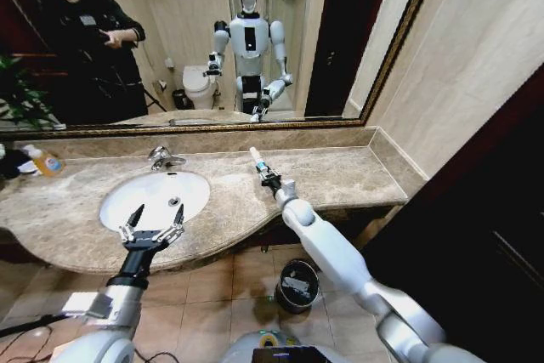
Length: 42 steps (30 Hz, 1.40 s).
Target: Pick up the trash from the sink and place it in the trash bin.
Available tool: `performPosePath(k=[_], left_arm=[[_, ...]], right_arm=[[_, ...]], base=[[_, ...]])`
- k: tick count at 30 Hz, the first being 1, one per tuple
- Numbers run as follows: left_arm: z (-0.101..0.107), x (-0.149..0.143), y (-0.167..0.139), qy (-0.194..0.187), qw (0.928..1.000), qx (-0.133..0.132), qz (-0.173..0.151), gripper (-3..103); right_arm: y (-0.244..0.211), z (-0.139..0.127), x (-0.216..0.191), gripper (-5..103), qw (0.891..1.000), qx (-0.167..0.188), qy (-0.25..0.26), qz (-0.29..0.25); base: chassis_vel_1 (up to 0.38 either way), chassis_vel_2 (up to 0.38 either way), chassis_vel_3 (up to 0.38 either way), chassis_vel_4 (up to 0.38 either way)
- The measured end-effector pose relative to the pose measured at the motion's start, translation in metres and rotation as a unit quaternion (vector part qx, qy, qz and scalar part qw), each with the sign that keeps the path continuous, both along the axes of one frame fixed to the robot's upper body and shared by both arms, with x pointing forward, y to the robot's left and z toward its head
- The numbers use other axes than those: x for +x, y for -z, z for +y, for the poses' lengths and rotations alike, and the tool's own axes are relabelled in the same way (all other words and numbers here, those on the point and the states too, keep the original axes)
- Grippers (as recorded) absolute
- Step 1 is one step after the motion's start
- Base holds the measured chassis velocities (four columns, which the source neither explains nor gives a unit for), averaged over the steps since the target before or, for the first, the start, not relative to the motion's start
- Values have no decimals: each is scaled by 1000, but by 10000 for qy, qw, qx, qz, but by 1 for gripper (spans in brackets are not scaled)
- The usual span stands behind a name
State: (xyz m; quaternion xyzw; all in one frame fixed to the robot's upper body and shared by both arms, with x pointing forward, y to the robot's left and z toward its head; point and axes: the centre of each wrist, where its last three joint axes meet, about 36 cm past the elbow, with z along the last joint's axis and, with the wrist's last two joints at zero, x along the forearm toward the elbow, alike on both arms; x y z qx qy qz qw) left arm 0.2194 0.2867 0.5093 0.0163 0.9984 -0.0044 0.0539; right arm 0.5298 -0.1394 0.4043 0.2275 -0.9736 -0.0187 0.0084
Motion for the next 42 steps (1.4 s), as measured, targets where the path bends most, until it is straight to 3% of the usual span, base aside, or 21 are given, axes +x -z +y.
performPosePath(k=[10, 20, 27, 30, 34, 36, 42], left_arm=[[0, 0, 0, 1, 10000, 0, 0, 100], [0, 0, 0, 1, 10000, 0, 0, 100], [0, 0, 0, 1, 10000, 0, 0, 100], [0, 0, 0, 1, 10000, 0, 0, 100], [0, 0, 0, 1, 10000, 0, 0, 100], [0, 0, 0, 2, 10000, 0, 1, 100], [0, 0, 0, 1, 10000, 0, 0, 100]], right_arm=[[23, -71, -99, 31, 9991, 351, -154, 190], [52, -84, -201, 31, 9969, 767, -122, 92], [103, -122, -240, 31, 9979, 546, -1, 342], [146, -140, -257, 31, 9956, 450, 255, 785], [170, -147, -264, 31, 9922, 415, 353, 1118], [207, -151, -271, 31, 9868, 264, 405, 1546], [271, -161, -275, 31, 9793, -293, 433, 1955]], base=[[0, 0, 0, 0], [0, 0, 0, 0], [0, 0, 0, 0], [0, 0, 0, 0], [0, 0, 0, 0], [0, 0, 0, 0], [0, 0, 0, 0]])
